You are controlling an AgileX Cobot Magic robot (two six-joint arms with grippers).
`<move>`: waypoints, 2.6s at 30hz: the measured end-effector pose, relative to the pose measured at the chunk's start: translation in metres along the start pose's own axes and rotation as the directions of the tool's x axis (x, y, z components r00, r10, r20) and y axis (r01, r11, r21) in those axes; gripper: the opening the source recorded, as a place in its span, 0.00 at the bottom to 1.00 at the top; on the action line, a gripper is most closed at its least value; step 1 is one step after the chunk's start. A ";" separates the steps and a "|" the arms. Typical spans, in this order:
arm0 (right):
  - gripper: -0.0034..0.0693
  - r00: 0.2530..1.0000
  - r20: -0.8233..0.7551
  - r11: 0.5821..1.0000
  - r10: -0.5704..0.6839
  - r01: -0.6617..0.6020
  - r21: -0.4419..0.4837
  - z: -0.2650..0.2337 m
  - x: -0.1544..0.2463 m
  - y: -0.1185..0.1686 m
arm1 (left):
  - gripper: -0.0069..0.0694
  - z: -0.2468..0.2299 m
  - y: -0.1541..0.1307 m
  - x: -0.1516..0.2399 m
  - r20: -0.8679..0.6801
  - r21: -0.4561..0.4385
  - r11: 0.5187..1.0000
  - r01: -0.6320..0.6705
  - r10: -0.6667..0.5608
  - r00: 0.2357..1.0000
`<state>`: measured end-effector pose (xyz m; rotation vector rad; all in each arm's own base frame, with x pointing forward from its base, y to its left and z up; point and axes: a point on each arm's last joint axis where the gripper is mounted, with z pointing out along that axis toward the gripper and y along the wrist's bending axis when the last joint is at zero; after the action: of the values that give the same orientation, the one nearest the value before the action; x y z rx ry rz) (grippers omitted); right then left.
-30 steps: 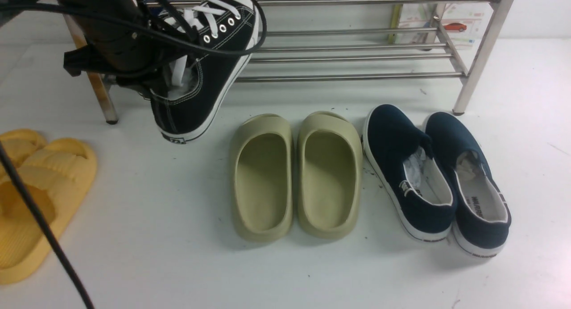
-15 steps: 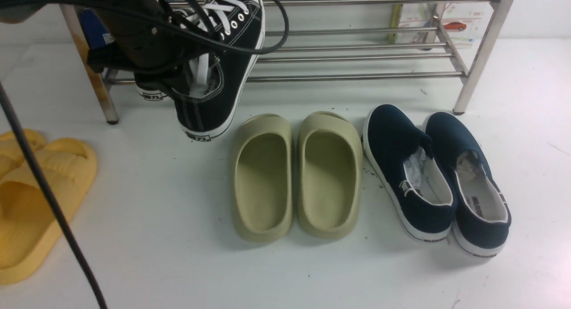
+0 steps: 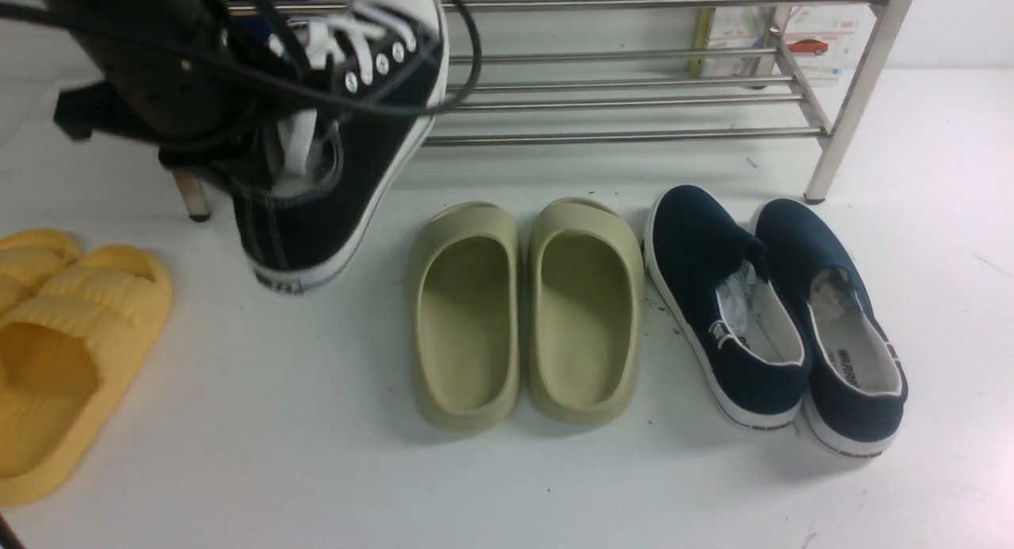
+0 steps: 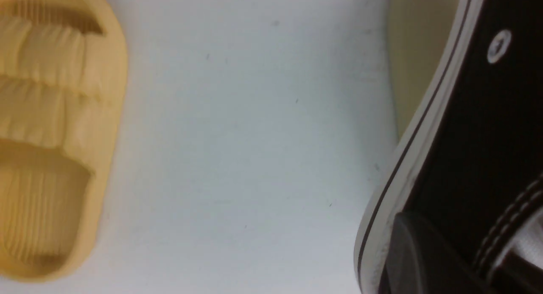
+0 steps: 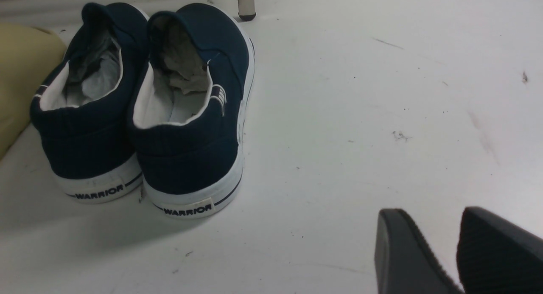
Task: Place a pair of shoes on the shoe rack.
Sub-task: Use the left arm to put a shoe into the shoe rack
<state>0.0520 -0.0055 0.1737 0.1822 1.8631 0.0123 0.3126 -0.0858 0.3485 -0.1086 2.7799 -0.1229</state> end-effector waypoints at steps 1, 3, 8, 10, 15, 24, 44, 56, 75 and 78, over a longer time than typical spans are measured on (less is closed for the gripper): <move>0.38 1.000 0.000 1.000 0.000 0.000 0.000 0.000 0.000 0.000 | 0.07 0.008 0.001 0.003 -0.012 -0.004 1.000 0.006 -0.006 1.000; 0.38 1.000 0.000 1.000 0.000 0.000 0.000 0.000 0.000 0.000 | 0.07 0.026 0.002 0.006 -0.026 -0.012 1.000 0.020 -0.020 0.999; 0.38 1.000 0.000 1.000 0.000 0.000 0.000 0.000 0.000 0.000 | 0.07 0.041 -0.002 -0.006 0.063 0.015 0.999 0.042 -0.043 0.997; 0.38 1.000 0.000 1.000 0.000 0.000 0.000 0.000 0.000 0.000 | 0.07 0.047 -0.003 -0.020 0.131 0.036 0.996 0.076 -0.080 0.988; 0.38 1.000 0.000 1.000 -0.001 0.001 0.000 0.000 0.000 0.000 | 0.07 0.059 0.008 -0.045 0.140 0.031 0.989 0.143 -0.146 0.979; 0.38 1.000 0.000 1.000 -0.001 0.001 0.000 0.000 0.000 0.000 | 0.07 0.085 0.007 -0.078 0.123 0.102 0.976 0.191 -0.203 0.971; 0.38 1.000 0.000 1.000 -0.001 0.001 0.000 0.000 0.000 0.000 | 0.07 0.123 -0.005 -0.127 0.234 0.157 0.972 0.175 -0.209 0.949; 0.38 1.000 0.000 1.000 -0.001 0.001 0.000 0.000 0.000 0.000 | 0.29 0.124 -0.007 -0.140 0.327 0.185 0.971 0.154 -0.209 0.922; 0.38 1.000 0.000 1.000 -0.001 0.001 0.000 0.000 0.000 0.000 | 0.36 0.039 -0.002 -0.113 0.245 0.116 0.992 0.039 -0.066 0.967; 0.38 1.000 0.000 1.000 -0.001 0.001 0.000 0.000 0.000 0.000 | 0.25 0.021 -0.001 -0.101 0.212 0.102 0.995 0.010 -0.031 0.977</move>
<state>0.0520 -0.0055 0.1737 0.1815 1.8632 0.0118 0.4145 -0.0790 0.3640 -0.1182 2.5533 -0.2412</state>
